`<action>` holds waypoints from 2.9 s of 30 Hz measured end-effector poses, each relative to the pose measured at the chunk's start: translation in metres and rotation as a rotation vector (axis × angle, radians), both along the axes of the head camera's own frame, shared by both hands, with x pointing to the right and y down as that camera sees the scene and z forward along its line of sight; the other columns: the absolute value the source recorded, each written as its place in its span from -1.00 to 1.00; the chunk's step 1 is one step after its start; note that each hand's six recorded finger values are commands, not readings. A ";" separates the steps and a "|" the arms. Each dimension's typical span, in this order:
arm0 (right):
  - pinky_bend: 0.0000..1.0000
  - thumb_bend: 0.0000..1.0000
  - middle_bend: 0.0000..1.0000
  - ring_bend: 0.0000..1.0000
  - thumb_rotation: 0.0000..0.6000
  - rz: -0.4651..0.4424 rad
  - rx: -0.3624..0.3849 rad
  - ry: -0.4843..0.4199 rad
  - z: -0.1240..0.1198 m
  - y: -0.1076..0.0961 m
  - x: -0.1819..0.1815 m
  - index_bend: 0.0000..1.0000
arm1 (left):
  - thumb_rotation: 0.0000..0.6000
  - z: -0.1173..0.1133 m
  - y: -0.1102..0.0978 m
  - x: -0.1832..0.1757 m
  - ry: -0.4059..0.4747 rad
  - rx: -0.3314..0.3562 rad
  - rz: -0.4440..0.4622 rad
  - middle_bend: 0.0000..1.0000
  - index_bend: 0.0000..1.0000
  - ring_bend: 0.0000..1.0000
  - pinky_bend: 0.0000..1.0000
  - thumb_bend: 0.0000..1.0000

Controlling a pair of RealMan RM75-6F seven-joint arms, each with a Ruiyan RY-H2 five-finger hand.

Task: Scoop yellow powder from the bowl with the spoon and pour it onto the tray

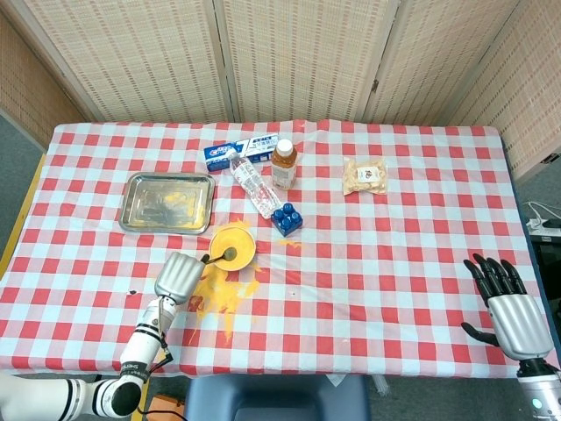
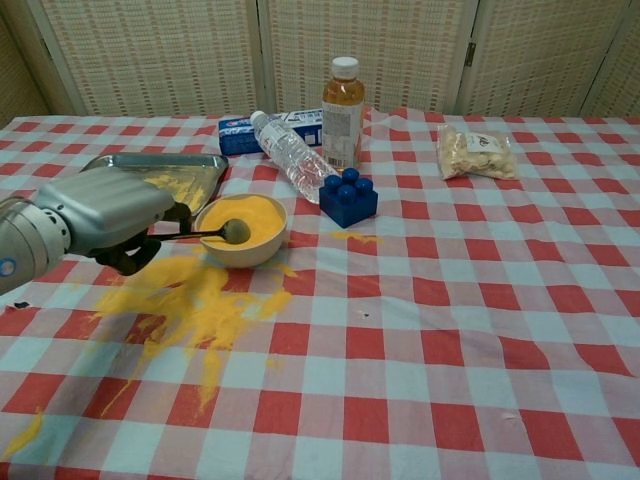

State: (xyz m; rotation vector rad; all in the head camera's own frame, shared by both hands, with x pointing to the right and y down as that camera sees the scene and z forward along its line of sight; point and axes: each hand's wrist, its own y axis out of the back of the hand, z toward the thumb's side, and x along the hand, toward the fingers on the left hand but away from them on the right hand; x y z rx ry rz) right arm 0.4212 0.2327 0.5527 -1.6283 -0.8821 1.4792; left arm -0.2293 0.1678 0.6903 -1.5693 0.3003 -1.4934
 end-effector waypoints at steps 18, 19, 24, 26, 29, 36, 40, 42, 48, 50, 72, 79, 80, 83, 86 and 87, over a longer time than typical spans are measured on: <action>-1.00 -1.00 -1.00 -1.00 1.00 -0.018 0.013 -0.032 -0.008 0.003 -0.001 -1.00 | 1.00 -0.020 0.026 0.018 0.025 -0.035 0.053 1.00 -0.41 1.00 1.00 0.32; -1.00 -1.00 -1.00 -1.00 1.00 -0.019 0.013 -0.033 -0.008 0.003 -0.002 -1.00 | 1.00 -0.020 0.027 0.018 0.027 -0.035 0.053 1.00 -0.41 1.00 1.00 0.32; -1.00 -1.00 -1.00 -1.00 1.00 -0.019 0.018 -0.037 -0.010 0.003 -0.001 -1.00 | 1.00 -0.022 0.029 0.024 0.042 -0.033 0.064 1.00 -0.40 1.00 1.00 0.32; -1.00 -1.00 -1.00 -1.00 1.00 -0.018 0.019 -0.038 -0.010 0.003 -0.001 -1.00 | 1.00 -0.022 0.032 0.026 0.045 -0.036 0.070 1.00 -0.38 1.00 1.00 0.32; -1.00 -1.00 -1.00 -1.00 1.00 -0.019 0.018 -0.039 -0.010 0.003 -0.001 -1.00 | 1.00 -0.023 0.033 0.030 0.051 -0.030 0.078 1.00 -0.39 1.00 1.00 0.31; -1.00 -1.00 -1.00 -1.00 1.00 -0.021 0.018 -0.043 -0.011 0.004 -0.001 -1.00 | 1.00 -0.029 0.028 0.032 0.081 0.022 0.071 1.00 -0.43 1.00 1.00 0.18; -1.00 -1.00 -1.00 -1.00 1.00 -0.024 0.014 -0.042 -0.010 0.004 -0.002 -1.00 | 1.00 -0.038 0.027 0.031 0.116 0.076 0.075 1.00 -0.35 1.00 1.00 -0.02; -1.00 -1.00 -1.00 -1.00 1.00 -0.026 0.012 -0.043 -0.010 0.004 -0.002 -1.00 | 1.00 -0.044 0.029 0.029 0.138 0.117 0.087 1.00 -0.33 1.00 1.00 -0.06; -1.00 -1.00 -1.00 -1.00 1.00 -0.039 0.006 -0.053 -0.010 0.006 -0.006 -1.00 | 1.00 -0.057 0.048 0.018 0.256 0.262 0.127 1.00 -0.32 1.00 1.00 -0.11; -1.00 -1.00 -1.00 -1.00 1.00 -0.048 0.004 -0.060 -0.010 0.007 -0.008 -1.00 | 1.00 -0.055 0.055 0.014 0.287 0.302 0.147 1.00 -0.32 1.00 1.00 -0.12; -1.00 -1.00 -1.00 -1.00 1.00 -0.068 0.012 -0.091 -0.018 0.013 -0.011 -1.00 | 1.00 0.003 0.097 0.017 0.430 0.526 0.267 1.00 -0.24 1.00 1.00 -0.13; -1.00 -1.00 -1.00 -1.00 1.00 -0.066 0.018 -0.091 -0.019 0.012 -0.010 -1.00 | 1.00 0.016 0.088 0.010 0.377 0.499 0.242 1.00 -0.22 1.00 1.00 -0.13; -1.00 -1.00 -1.00 -1.00 1.00 -0.066 0.017 -0.091 -0.018 0.012 -0.010 -1.00 | 1.00 0.017 0.087 0.009 0.372 0.497 0.239 1.00 -0.21 1.00 1.00 -0.13; -1.00 -1.00 -1.00 -1.00 1.00 -0.067 0.013 -0.089 -0.017 0.012 -0.010 -1.00 | 1.00 0.017 0.087 0.008 0.368 0.496 0.236 1.00 -0.16 1.00 1.00 -0.13; -1.00 -1.00 -1.00 -1.00 1.00 -0.067 0.016 -0.089 -0.018 0.013 -0.010 -1.00 | 1.00 0.017 0.086 0.008 0.364 0.500 0.241 1.00 -0.11 1.00 1.00 -0.14; -1.00 -1.00 -1.00 -1.00 1.00 -0.066 0.017 -0.089 -0.018 0.013 -0.010 -1.00 | 1.00 0.017 0.086 0.008 0.364 0.501 0.243 1.00 -0.11 1.00 1.00 -0.14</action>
